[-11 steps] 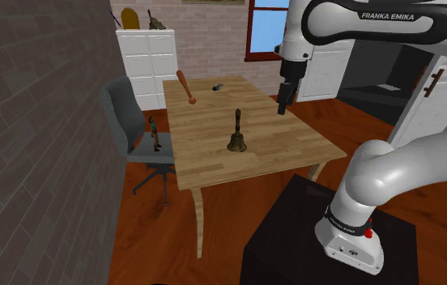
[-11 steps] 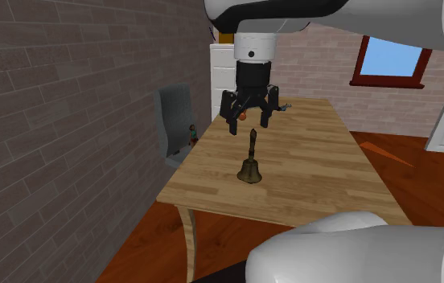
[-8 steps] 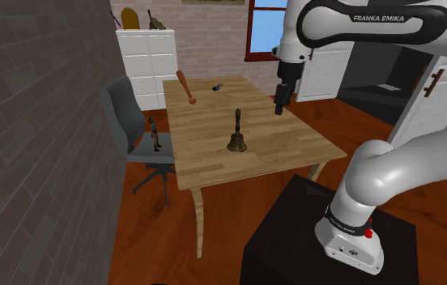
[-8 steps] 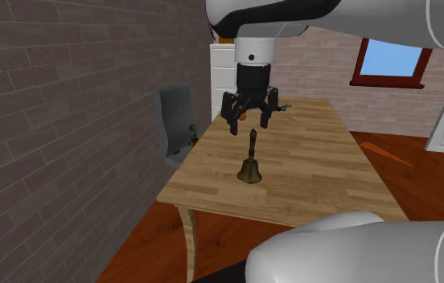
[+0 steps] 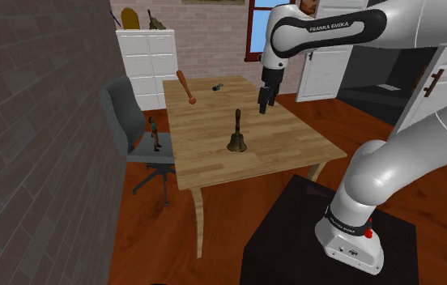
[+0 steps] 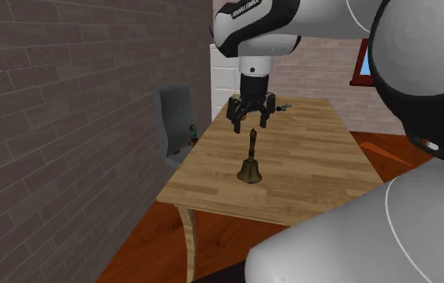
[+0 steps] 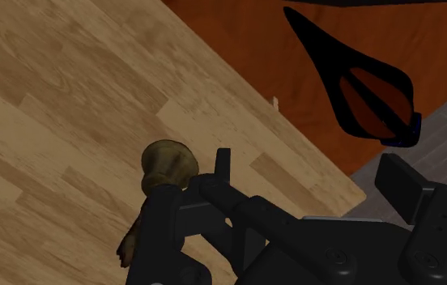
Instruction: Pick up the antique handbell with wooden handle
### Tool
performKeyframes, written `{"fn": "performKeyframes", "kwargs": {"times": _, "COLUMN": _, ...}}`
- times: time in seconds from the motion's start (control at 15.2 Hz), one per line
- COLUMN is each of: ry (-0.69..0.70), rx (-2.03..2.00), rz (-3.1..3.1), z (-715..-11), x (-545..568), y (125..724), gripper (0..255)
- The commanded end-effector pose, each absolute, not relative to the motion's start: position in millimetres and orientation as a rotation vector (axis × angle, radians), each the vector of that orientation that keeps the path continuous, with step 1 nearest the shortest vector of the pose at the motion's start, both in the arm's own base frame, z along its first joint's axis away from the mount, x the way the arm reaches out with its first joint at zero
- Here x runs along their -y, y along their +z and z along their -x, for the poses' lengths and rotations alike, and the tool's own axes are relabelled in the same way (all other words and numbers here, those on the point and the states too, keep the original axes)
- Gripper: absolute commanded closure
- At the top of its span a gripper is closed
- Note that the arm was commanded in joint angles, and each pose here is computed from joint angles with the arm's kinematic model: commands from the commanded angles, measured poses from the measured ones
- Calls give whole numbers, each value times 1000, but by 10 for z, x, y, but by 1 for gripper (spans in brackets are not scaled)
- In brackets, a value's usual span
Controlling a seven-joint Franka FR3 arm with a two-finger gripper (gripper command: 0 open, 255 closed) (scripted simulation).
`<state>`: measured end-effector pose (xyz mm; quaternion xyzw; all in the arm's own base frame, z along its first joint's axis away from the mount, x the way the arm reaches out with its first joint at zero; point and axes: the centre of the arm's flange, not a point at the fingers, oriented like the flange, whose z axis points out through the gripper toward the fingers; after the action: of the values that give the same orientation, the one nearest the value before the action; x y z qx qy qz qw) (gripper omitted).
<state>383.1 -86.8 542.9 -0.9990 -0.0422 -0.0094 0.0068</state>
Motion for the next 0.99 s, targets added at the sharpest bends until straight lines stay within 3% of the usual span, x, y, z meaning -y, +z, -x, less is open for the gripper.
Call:
{"fn": "performKeyframes", "kwargs": {"times": 0.0, "ry": -37, "rx": 122, "rz": 3126, "z": -4038, "x": 989, "y": 5331, "gripper": 0}}
{"fn": "performKeyframes", "kwargs": {"times": 0.92, "ry": -80, "rx": 51, "rz": 3129, "z": -5423, "x": 1948, "y": 4659, "gripper": 0}}
